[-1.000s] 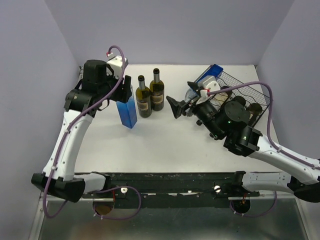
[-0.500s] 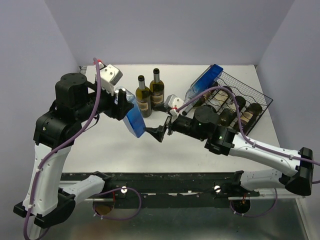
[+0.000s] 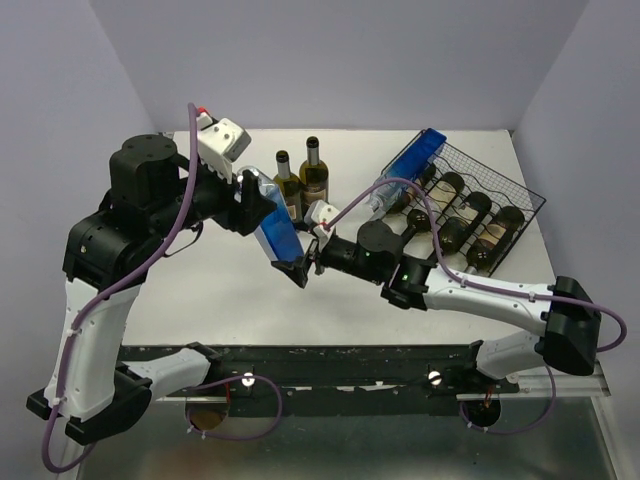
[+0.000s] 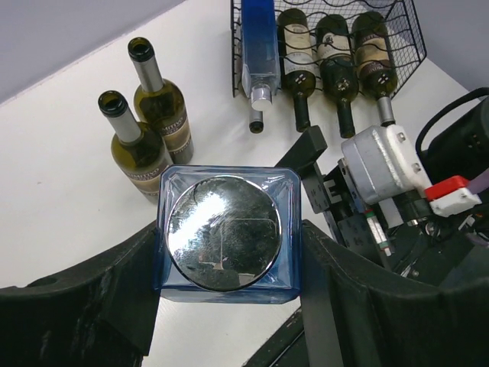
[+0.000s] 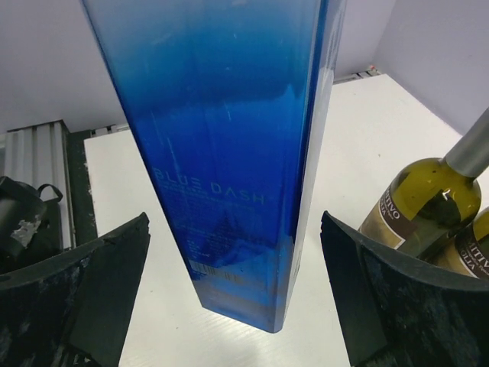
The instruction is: Put the wine bottle on the wine rack
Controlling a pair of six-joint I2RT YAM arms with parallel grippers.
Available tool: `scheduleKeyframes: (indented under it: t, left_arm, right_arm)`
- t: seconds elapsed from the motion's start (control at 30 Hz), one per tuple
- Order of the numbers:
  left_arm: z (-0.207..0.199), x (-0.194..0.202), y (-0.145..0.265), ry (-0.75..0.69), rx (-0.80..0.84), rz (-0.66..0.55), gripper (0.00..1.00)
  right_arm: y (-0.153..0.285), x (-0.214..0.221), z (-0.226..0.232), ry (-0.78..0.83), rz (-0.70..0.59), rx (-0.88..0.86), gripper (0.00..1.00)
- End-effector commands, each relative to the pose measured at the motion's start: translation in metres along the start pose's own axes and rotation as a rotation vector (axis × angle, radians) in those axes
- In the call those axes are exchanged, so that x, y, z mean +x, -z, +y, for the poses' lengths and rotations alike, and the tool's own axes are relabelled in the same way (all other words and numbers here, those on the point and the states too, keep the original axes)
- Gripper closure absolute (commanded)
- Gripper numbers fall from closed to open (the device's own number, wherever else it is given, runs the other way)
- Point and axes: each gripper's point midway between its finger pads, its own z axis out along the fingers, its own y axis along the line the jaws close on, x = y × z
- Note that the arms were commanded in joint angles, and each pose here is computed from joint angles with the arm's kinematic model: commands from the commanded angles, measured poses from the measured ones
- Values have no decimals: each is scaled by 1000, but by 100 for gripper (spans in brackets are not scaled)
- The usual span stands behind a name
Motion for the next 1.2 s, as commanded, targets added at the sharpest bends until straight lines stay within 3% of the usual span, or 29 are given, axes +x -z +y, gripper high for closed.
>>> scheduleKeyframes:
  t: [0.0, 0.23, 0.53, 0.57, 0.7, 0.73, 0.8, 0.83, 1.03, 1.07, 1.13, 1.17]
  left_arm:
    - [-15, -60, 23, -51, 38, -229, 100]
    - [-23, -72, 32, -76, 72, -284, 100]
    - [-30, -83, 43, -100, 92, -345, 100]
    - [-31, -83, 44, -100, 95, -349, 100]
    - [-30, -85, 48, -108, 81, -372, 100]
    - [-29, -85, 50, -110, 77, -381, 100]
    - [-29, -84, 53, -120, 70, -398, 89]
    - [-28, -82, 53, -123, 66, -406, 79]
    - [-26, -77, 58, -164, 47, -466, 26]
    - [-25, -77, 60, -168, 39, -478, 14]
    - [-20, -78, 64, -159, 0, -512, 2]
    - [-17, -79, 65, -156, -16, -525, 1]
  right_arm:
    - [-8, -3, -9, 25, -59, 60, 0]
    - [-15, 3, -28, 69, -89, 163, 2]
    - [-29, 0, -39, 92, -78, 217, 18]
    - [-29, -1, -42, 98, -81, 227, 23]
    - [-27, -2, -57, 106, -71, 314, 76]
    - [-26, -4, -62, 113, -72, 346, 85]
    - [-21, -9, -70, 136, -85, 389, 98]
    - [-18, -12, -75, 157, -95, 414, 99]
    - [4, -38, -104, 340, -141, 604, 99]
    - [9, -44, -110, 376, -151, 648, 99]
    - [20, -58, -119, 468, -181, 717, 99]
    - [25, -63, -121, 509, -194, 739, 99]
